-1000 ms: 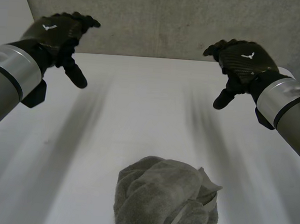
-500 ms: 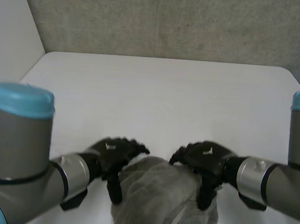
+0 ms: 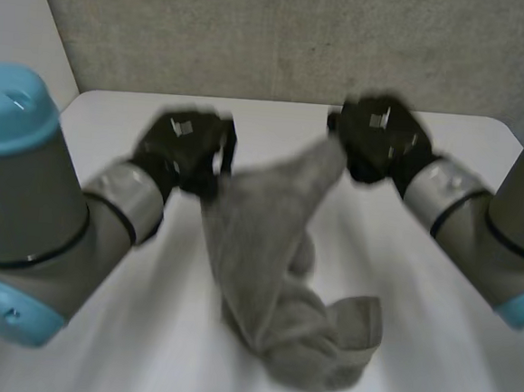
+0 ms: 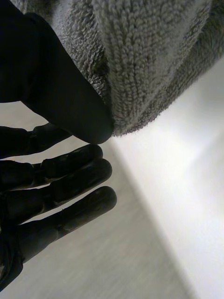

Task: Fold the towel.

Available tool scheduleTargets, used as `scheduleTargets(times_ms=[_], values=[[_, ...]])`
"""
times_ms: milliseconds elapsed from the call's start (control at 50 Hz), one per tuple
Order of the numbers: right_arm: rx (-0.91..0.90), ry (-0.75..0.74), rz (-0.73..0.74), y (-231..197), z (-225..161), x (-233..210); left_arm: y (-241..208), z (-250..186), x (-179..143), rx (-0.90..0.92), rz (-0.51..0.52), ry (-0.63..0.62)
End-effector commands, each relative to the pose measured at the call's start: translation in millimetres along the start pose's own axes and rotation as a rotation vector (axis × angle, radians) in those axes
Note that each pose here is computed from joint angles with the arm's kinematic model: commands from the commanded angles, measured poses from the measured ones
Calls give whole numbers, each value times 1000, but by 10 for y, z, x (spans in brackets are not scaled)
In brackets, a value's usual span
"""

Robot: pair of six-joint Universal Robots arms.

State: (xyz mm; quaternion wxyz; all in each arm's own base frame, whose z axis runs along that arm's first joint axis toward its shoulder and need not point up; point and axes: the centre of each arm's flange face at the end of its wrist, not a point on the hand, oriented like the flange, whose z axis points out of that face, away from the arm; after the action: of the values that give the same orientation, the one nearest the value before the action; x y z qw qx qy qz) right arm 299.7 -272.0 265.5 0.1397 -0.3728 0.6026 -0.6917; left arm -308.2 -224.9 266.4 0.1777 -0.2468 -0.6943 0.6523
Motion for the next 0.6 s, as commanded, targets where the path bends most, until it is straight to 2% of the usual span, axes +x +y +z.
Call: scheduleTargets(times_ms=[20, 160, 260, 420, 600], values=[[187, 80, 17, -423, 16, 30, -277, -30, -63, 138, -7, -86], [126, 70, 22, -309, -33, -34, 119, -125, -13, 28, 7, -70], [-1, 81, 37, -90, -50, -3, 362, -131, -57, -25, 7, -84], [-228, 81, -49, 511, -134, 128, 487, -130, -80, -54, 1, -88], [-329, 73, -77, 753, -298, 113, 526, -127, -95, -64, 4, -90]])
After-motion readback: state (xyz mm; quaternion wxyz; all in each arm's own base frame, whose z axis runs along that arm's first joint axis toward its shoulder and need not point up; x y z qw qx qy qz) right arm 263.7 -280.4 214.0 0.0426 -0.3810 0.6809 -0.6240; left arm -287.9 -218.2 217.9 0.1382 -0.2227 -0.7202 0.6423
